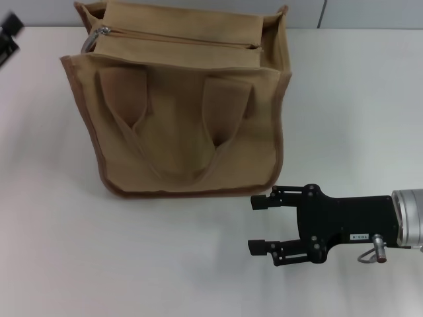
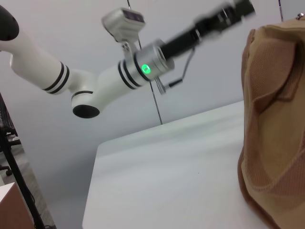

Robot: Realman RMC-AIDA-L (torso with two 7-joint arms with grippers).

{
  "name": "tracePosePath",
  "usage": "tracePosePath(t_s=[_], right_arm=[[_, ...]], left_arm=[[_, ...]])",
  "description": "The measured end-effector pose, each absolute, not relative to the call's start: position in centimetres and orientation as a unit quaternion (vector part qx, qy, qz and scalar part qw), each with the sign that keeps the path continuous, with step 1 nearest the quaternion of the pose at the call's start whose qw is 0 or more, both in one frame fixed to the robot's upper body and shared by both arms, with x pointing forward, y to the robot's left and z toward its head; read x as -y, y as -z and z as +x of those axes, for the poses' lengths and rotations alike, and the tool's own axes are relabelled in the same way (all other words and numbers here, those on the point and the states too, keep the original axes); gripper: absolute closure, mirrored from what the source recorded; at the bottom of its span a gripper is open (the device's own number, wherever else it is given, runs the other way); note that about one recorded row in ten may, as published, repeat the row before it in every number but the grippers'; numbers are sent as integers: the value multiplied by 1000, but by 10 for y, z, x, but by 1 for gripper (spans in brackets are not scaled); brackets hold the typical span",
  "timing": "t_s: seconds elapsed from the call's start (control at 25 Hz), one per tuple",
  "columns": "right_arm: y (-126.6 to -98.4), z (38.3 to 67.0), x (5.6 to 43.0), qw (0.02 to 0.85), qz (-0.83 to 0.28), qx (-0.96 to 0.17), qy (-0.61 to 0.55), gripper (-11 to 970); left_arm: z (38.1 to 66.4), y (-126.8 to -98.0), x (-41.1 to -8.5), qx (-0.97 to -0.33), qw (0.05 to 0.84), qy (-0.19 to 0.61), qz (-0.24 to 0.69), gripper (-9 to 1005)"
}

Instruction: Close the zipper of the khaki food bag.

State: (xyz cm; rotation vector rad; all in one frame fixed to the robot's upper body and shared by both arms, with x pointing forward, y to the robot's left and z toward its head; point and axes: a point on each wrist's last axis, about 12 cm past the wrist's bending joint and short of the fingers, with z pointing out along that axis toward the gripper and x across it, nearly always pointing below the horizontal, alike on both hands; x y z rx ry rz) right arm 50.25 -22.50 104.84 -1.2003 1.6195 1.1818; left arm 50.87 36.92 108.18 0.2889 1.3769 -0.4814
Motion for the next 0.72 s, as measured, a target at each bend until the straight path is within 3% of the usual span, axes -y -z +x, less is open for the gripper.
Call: tracePosePath(t_s=[0.24, 0.48, 0.72], right_arm=[[-1048, 502, 226, 392, -472, -639, -465, 179], [-1048, 503, 226, 392, -472, -639, -464, 179], [-1049, 503, 226, 391, -472, -639, -464, 179]], left_arm=[[510, -1068, -368, -671, 680, 184, 231, 162], [512, -1067, -343, -646, 669, 203, 307, 162], [521, -1070, -333, -623, 701, 174, 299, 163]])
